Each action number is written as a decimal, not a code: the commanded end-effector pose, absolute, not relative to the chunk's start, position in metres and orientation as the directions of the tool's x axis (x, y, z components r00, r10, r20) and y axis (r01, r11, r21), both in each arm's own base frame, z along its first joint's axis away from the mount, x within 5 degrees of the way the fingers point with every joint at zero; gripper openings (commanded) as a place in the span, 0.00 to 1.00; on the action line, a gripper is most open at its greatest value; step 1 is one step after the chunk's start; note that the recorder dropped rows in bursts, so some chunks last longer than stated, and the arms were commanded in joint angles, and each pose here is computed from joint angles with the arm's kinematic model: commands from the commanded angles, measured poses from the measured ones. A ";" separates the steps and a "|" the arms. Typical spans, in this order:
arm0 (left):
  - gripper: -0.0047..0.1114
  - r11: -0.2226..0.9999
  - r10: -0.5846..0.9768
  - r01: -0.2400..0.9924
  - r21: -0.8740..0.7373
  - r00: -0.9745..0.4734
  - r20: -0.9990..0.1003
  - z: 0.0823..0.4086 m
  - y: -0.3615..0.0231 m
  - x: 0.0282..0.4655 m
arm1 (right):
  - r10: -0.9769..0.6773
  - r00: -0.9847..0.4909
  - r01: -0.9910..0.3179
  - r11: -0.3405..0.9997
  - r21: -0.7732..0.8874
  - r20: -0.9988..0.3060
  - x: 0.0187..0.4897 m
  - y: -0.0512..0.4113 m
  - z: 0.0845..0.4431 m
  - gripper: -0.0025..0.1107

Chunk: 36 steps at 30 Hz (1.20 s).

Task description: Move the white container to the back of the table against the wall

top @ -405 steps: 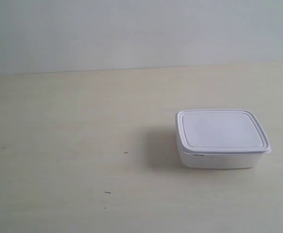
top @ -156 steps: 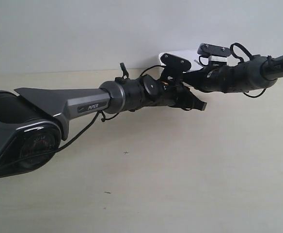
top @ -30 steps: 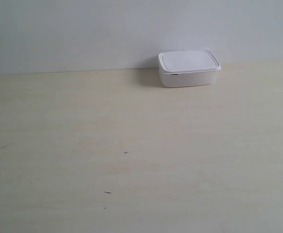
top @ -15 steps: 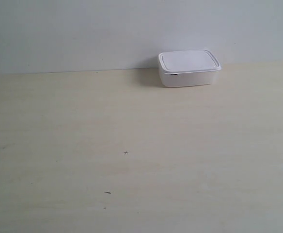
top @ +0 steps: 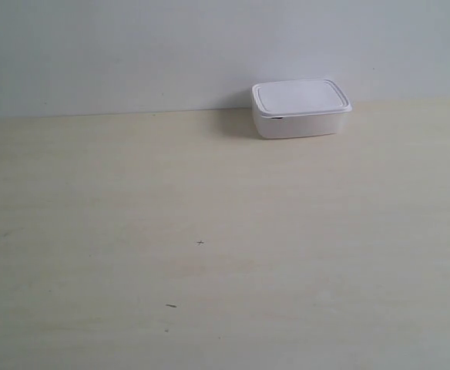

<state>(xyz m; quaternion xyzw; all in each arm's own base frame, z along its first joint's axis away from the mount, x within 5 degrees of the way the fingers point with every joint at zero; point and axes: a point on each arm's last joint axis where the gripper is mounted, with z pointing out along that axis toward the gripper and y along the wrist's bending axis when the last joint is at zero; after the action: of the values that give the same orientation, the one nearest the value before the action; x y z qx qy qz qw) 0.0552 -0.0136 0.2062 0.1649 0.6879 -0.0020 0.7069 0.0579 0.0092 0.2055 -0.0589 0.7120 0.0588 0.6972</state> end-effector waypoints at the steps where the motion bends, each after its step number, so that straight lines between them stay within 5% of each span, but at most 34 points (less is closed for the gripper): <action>1: 0.04 0.942 0.238 0.245 0.230 -0.004 -0.971 0.200 -0.014 0.055 | -0.006 -0.063 -0.162 0.987 0.004 -0.998 0.058 0.009 0.200 0.02; 18: 0.04 0.926 0.286 0.307 0.220 -0.193 -0.938 0.181 -0.015 0.051 | -0.031 -0.211 -0.134 0.991 -0.003 -0.977 0.056 0.006 0.187 0.02; 36: 0.04 0.926 0.286 0.307 0.220 -0.193 -0.938 0.181 -0.015 0.051 | -0.031 -0.211 -0.134 0.991 -0.003 -0.977 0.056 0.006 0.187 0.02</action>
<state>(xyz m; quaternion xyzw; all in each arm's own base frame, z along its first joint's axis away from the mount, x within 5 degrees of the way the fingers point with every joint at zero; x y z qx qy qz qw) 0.0512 -0.0148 0.1812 0.1946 0.7746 -0.0093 0.6017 0.0563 0.0057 0.1879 -0.0520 0.7775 0.0401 0.6255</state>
